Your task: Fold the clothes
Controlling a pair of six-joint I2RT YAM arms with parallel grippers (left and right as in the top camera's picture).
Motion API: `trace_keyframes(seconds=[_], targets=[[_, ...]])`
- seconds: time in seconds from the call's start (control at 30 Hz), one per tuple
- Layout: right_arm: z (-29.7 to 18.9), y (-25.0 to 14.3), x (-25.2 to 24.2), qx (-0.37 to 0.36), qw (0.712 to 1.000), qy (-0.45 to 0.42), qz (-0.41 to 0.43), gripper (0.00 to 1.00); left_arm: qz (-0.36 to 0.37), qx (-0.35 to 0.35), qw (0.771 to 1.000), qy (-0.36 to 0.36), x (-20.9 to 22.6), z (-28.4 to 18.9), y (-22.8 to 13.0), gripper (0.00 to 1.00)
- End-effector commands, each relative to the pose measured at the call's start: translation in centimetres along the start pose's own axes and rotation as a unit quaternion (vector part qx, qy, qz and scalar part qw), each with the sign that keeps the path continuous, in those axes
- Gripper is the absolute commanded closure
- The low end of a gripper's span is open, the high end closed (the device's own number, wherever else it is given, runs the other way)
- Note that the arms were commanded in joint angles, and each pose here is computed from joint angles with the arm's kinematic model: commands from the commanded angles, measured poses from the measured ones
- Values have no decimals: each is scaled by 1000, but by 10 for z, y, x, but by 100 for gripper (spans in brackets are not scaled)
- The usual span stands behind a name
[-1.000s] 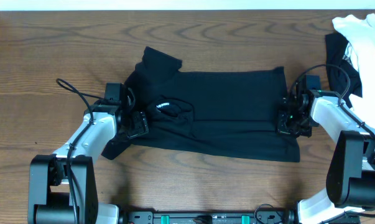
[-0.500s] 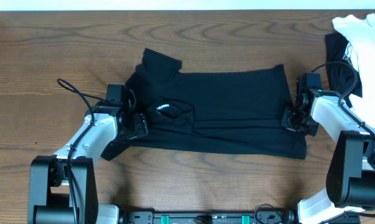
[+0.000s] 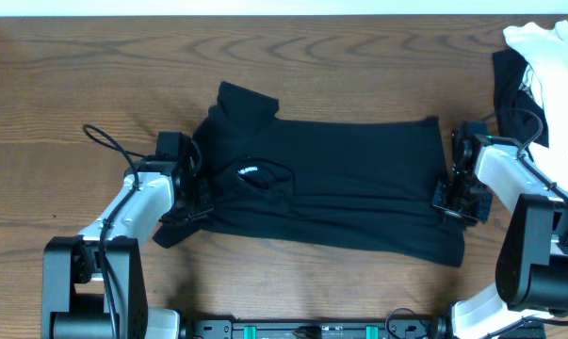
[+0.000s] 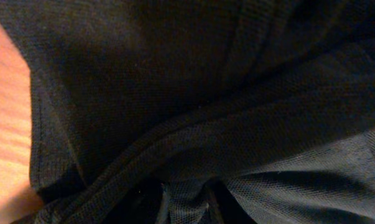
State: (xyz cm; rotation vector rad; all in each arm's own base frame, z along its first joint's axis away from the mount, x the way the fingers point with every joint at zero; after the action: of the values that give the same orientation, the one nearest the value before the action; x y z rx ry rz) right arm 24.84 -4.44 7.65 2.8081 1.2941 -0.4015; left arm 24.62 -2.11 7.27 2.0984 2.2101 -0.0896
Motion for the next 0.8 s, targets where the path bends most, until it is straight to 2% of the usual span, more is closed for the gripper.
trace_keyframes(seconds=[0.0, 0.33, 0.57, 0.6, 0.77], targets=[[12, -2, -18, 19, 998, -52, 20, 60, -27, 150, 988, -23, 3, 38, -59, 83], [12, -7, -26, 39, 997, -67, 22, 57, -26, 145, 989, -27, 1, 32, -54, 83], [11, -5, -28, 29, 996, -80, 22, 57, -8, 59, 998, -35, -6, -8, -24, 83], [11, -5, -29, 27, 996, -84, 27, 57, -5, 41, 998, -37, -7, -17, -21, 78], [11, -2, -32, 19, 995, -85, 39, 57, 5, -37, 999, -33, -9, -53, -22, 70]])
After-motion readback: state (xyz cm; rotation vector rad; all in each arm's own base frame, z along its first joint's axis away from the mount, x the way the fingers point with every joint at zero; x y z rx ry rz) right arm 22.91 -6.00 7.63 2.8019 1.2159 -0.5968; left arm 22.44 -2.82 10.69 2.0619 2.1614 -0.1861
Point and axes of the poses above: each gripper's point midway between its finger pads, its own z axis out along the fingers, its own x axis along the line the jaws close on, y = z × x, the point moved 8 cm from there along -z, back along the fingers, and after that the axes turned 15 degrees about z, right-handed, at the moved point
